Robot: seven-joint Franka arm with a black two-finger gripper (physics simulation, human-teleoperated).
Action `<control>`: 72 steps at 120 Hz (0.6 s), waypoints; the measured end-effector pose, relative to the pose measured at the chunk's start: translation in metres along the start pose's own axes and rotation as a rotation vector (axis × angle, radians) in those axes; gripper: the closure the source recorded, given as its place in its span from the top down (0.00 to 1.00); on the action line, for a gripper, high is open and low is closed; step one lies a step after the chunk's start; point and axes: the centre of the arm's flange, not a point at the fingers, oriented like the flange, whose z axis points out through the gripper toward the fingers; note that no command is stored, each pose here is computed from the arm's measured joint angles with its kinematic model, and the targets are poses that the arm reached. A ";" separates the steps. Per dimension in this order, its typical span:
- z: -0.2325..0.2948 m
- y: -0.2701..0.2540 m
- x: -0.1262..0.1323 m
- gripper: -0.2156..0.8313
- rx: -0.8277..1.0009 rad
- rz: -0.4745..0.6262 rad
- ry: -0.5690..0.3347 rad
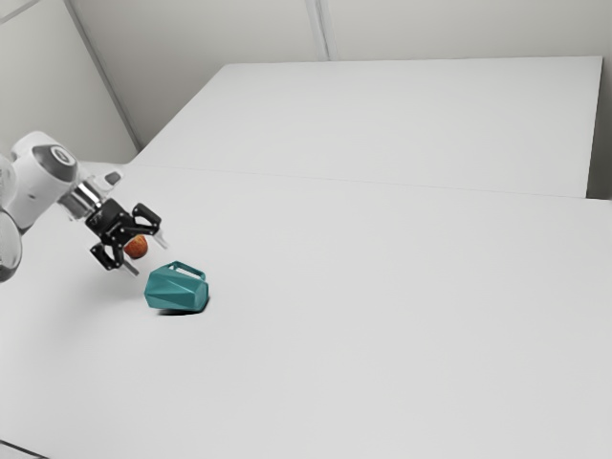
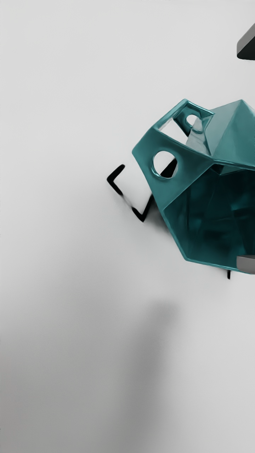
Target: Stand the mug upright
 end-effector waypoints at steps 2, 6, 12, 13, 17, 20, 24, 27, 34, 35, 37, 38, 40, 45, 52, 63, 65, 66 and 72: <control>0.002 -0.001 0.001 0.79 -0.004 -0.003 -0.002; 0.005 -0.002 0.003 0.79 -0.012 -0.008 -0.005; 0.010 -0.004 0.006 0.79 -0.027 -0.017 -0.009; 0.011 -0.004 0.006 0.79 -0.030 -0.018 -0.010; 0.014 -0.005 0.007 0.79 -0.043 -0.024 -0.014; 0.017 -0.005 0.008 0.79 -0.053 -0.027 -0.016; 0.021 -0.005 0.007 0.79 -0.067 -0.033 -0.022; 0.024 -0.005 0.007 0.79 -0.080 -0.039 -0.028; 0.034 -0.008 0.005 0.79 -0.108 -0.057 -0.044; 0.035 -0.009 0.005 0.79 -0.112 -0.060 -0.047; 0.038 -0.010 0.004 0.79 -0.118 -0.065 -0.052; 0.039 -0.010 0.004 0.79 -0.121 -0.067 -0.055; 0.042 -0.012 0.003 0.79 -0.127 -0.072 -0.060; 0.048 -0.013 0.001 0.79 -0.147 -0.084 -0.075; 0.054 -0.012 0.000 0.79 -0.167 -0.093 -0.090; 0.060 -0.008 -0.003 0.77 -0.184 -0.093 -0.112; 0.061 -0.007 -0.003 0.73 -0.185 -0.093 -0.117; 0.061 -0.007 -0.003 0.71 -0.185 -0.093 -0.118; 0.062 -0.007 -0.004 0.58 -0.187 -0.092 -0.127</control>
